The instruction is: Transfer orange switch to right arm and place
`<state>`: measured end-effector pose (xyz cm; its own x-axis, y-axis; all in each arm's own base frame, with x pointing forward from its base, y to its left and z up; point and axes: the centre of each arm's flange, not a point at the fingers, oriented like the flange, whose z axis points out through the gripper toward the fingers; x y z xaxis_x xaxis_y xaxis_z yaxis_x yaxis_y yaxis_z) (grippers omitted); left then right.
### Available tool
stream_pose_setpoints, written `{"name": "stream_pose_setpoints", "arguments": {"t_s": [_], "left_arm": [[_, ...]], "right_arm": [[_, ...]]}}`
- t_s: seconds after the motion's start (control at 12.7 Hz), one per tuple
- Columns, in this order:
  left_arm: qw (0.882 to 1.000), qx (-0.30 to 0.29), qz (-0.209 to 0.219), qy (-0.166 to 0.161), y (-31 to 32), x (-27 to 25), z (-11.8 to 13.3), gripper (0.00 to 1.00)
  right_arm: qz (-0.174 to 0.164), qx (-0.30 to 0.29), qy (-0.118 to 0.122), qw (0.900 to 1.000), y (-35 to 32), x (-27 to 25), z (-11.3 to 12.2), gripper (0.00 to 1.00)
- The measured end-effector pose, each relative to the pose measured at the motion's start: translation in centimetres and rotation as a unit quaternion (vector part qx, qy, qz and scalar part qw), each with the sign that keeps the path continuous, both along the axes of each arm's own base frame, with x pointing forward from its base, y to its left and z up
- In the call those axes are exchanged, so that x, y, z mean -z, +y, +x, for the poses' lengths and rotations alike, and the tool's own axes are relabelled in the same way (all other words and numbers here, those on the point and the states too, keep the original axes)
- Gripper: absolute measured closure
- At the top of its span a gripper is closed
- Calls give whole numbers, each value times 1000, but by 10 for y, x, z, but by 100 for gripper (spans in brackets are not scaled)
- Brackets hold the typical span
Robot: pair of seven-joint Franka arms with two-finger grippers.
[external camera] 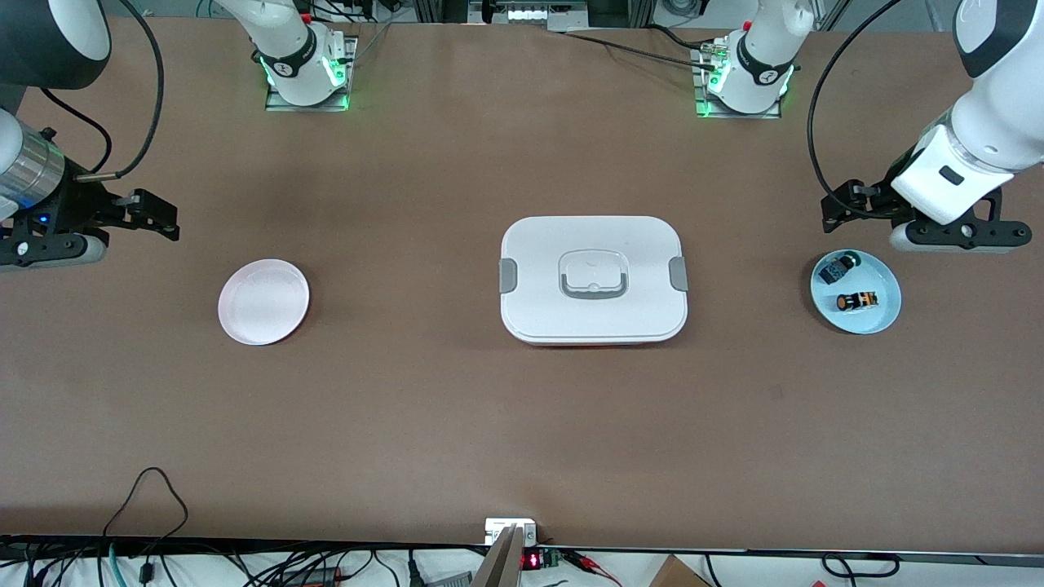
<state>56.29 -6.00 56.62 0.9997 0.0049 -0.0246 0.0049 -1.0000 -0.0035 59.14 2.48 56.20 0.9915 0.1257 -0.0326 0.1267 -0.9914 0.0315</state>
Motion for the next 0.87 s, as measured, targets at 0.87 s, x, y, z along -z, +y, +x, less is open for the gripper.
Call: {"name": "stream_pose_setpoints", "arguments": {"t_s": [0.87], "left_arm": [[1000,-6,0,2,6,1,1,0]], "right_arm": [[0,0,0,1000,0,0,0,0]]}}
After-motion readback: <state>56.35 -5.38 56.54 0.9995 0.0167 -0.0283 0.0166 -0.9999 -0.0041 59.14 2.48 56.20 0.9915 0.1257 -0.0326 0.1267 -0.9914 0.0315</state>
